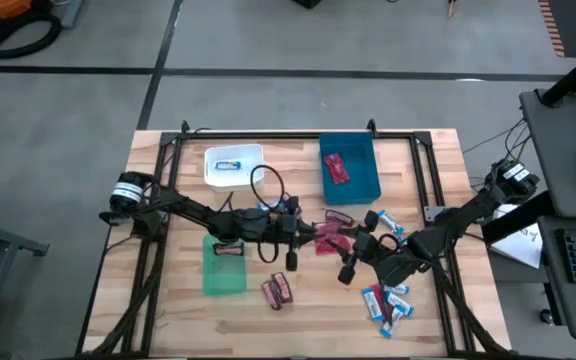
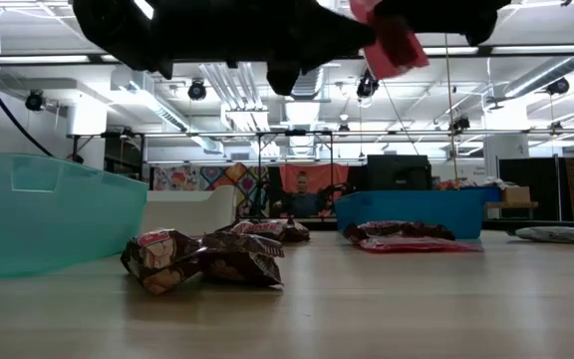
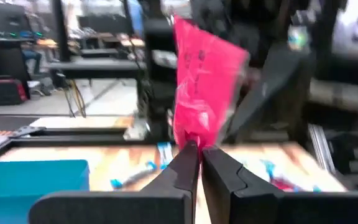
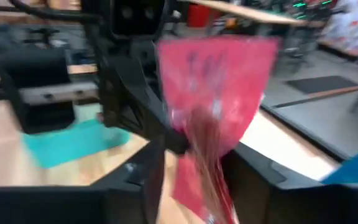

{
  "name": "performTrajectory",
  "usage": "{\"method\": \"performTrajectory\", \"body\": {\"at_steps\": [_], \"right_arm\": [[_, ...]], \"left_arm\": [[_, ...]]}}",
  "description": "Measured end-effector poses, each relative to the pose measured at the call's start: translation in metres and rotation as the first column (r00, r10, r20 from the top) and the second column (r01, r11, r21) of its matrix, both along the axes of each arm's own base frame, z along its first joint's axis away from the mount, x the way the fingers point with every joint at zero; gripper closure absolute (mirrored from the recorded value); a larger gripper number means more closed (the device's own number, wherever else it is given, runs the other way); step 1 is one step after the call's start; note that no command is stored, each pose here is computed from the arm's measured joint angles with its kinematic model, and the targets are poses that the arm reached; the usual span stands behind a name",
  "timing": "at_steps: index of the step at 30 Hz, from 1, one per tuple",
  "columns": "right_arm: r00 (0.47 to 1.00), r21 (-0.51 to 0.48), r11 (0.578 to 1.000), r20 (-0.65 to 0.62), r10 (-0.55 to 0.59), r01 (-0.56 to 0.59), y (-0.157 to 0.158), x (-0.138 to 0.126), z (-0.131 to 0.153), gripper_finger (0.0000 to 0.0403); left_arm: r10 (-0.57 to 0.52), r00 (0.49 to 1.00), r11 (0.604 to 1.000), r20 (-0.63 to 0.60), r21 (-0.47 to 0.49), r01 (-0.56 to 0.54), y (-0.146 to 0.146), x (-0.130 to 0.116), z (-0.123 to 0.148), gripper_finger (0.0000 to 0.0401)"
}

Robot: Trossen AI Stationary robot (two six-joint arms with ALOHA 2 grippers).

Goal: Sort candy
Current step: Put the red candy into the blue bin

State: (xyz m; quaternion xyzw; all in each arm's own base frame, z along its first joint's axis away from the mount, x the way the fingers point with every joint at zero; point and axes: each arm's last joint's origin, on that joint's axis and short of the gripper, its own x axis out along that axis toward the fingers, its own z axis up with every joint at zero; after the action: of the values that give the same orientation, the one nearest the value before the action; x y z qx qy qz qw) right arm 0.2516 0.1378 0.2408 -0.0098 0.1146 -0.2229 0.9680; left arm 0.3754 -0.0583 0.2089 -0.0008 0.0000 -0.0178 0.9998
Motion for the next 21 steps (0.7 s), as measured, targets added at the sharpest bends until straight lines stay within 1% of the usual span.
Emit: {"method": "performTrajectory", "body": {"at_steps": [4,6,10,15,18,21], "right_arm": [[0.99,0.051,0.99,-0.031,0.134,-0.132,-0.002,-0.007,0.009,0.0203],[0.987,0.083,0.984,-0.031,0.158,-0.155,-0.004,-0.011,0.013,0.0187],[0.982,0.105,0.981,-0.079,0.174,-0.165,-0.008,-0.019,0.014,0.0169],[0.977,0.102,0.979,-0.104,0.188,-0.178,-0.01,-0.02,0.013,0.0166],[0.974,0.112,0.976,-0.111,0.199,-0.187,-0.012,-0.018,0.013,0.0176],[0.968,0.138,0.969,-0.119,0.223,-0.206,-0.017,-0.014,0.012,0.0195]], "left_arm": [[-0.044,0.992,0.998,-0.118,0.037,0.049,-0.001,-0.003,-0.005,0.0401],[-0.07,0.987,0.996,-0.143,0.036,0.076,-0.001,-0.005,-0.004,0.0401],[-0.121,0.98,0.992,-0.159,0.027,0.127,-0.004,-0.008,-0.001,0.0401],[-0.125,0.979,0.991,-0.162,0.028,0.131,-0.005,-0.008,-0.001,0.0401],[-0.125,0.979,0.991,-0.162,0.028,0.131,-0.005,-0.008,-0.001,0.0401],[-0.125,0.979,0.991,-0.162,0.029,0.131,-0.005,-0.008,-0.001,0.0401]]}}
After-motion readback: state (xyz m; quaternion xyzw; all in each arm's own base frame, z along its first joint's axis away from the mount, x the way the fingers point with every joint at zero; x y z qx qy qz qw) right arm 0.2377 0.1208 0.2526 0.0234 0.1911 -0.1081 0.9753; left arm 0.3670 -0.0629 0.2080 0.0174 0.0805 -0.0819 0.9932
